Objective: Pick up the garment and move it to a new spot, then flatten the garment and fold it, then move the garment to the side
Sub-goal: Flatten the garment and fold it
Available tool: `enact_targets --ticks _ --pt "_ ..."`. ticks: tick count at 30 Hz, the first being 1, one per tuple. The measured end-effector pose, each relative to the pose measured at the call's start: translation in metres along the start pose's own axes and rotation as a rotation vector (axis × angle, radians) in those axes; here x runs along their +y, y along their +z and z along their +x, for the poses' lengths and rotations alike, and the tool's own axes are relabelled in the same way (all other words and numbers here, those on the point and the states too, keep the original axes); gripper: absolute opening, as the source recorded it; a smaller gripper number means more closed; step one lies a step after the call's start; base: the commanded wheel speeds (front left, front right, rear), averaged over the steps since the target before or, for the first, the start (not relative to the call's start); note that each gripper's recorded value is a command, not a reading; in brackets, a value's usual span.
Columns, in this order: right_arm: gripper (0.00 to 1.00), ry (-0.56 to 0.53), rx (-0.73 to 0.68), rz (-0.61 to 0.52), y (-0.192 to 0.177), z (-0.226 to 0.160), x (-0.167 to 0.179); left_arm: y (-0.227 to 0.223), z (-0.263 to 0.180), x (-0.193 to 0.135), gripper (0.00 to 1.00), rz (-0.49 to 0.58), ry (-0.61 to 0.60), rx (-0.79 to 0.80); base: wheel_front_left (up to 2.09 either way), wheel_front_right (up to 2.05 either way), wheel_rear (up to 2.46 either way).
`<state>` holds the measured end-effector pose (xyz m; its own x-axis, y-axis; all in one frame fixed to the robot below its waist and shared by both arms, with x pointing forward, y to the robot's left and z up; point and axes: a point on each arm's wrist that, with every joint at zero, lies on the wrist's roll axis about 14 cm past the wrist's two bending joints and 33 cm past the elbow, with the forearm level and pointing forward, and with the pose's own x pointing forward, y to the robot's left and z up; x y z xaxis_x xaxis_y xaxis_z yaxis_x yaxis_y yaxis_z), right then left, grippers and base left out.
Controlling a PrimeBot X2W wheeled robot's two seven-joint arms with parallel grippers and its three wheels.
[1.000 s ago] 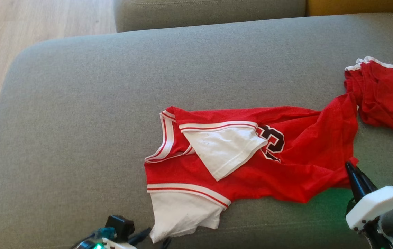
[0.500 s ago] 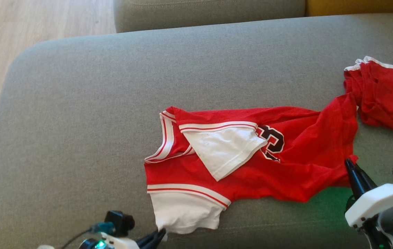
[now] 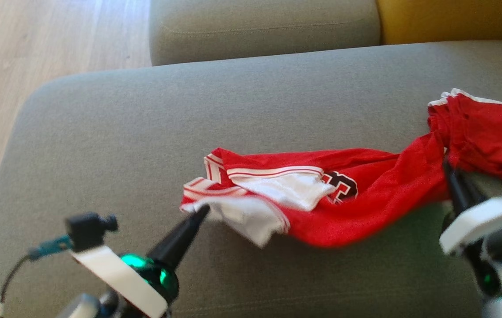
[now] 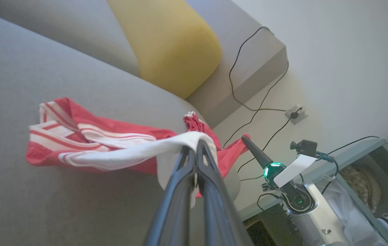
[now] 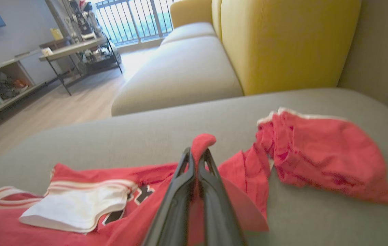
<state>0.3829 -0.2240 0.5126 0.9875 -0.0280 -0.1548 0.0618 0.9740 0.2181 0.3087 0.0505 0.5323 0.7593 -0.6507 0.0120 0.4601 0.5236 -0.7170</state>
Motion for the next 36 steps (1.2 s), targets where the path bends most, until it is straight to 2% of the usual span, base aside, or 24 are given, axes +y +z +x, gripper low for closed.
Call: enact_targets --ticks 3,9,16,21,24,27,29,36 --pt "0.0 0.014 -0.124 -0.015 0.042 0.008 0.004 0.031 0.005 -0.019 0.0 -0.023 -0.068 -0.087 0.0 0.0 0.0" --pt "0.0 0.053 -0.391 -0.023 0.13 0.01 0.018 0.102 0.012 -0.06 0.0 0.01 -0.182 -0.274 0.0 0.0 0.0" --pt "0.0 0.097 -0.719 -0.016 0.223 -0.021 0.034 0.172 0.009 -0.091 0.0 -0.065 -0.213 -0.524 0.0 0.0 0.0" --pt "0.0 0.11 -0.861 -0.023 0.258 -0.049 0.042 0.208 0.0 -0.099 0.0 -0.067 -0.18 -0.66 0.0 0.0 0.0" --pt "0.0 0.086 -0.86 -0.045 0.262 -0.054 0.038 0.222 -0.007 -0.1 0.0 -0.111 -0.162 -0.714 0.0 0.0 0.0" --pt "0.0 0.05 -0.797 -0.066 0.259 -0.045 0.031 0.237 -0.008 -0.107 0.0 -0.217 -0.197 -0.743 0.0 0.0 0.0" --pt "0.0 0.051 -0.758 -0.087 0.26 -0.036 0.036 0.247 -0.003 -0.112 0.0 -0.251 -0.213 -0.743 0.0 0.0 0.0" --pt "0.0 0.109 -0.586 -0.062 0.264 0.035 0.061 0.3 0.037 -0.116 0.0 -0.263 -0.195 -0.755 0.0 0.0 0.0"
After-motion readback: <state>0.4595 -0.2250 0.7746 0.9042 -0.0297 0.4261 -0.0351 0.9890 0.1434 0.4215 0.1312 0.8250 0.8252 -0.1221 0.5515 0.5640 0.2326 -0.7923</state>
